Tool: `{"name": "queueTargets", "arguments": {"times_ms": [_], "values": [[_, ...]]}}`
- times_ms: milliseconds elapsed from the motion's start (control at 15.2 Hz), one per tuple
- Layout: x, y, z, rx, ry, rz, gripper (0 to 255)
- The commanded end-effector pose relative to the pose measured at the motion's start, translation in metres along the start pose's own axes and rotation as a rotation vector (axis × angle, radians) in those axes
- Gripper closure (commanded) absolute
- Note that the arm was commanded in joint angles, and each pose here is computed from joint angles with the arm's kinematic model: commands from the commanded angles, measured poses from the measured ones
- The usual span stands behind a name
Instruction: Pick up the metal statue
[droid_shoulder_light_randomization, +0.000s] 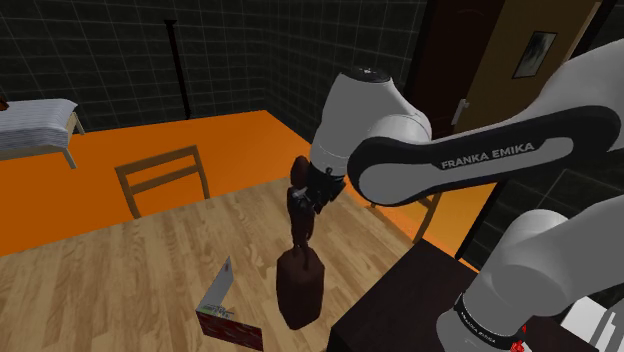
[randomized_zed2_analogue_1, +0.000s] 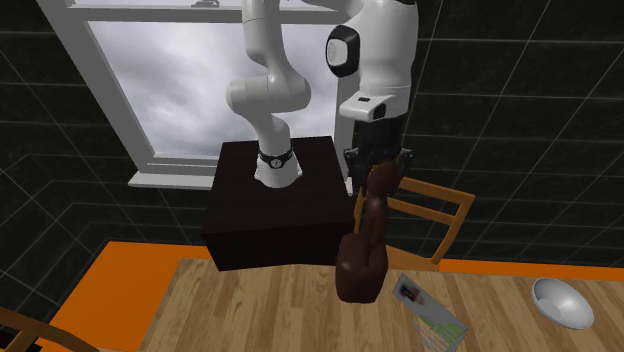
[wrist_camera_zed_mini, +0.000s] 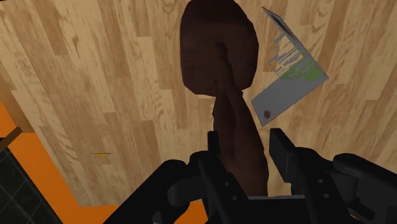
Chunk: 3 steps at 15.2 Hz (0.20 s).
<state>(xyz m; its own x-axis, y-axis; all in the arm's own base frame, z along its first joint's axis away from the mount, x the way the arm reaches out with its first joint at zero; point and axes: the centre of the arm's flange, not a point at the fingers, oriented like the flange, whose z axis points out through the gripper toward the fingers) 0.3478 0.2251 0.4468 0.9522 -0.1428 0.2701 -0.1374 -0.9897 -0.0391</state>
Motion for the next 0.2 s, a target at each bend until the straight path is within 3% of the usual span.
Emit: {"name": "queueTargets", "arguments": {"times_ms": [0, 132], "values": [[0.0036, -0.0002, -0.0127, 0.002, 0.004, 0.0, 255], [0.0038, -0.0002, -0.0134, 0.002, 0.004, 0.0, 255]]}}
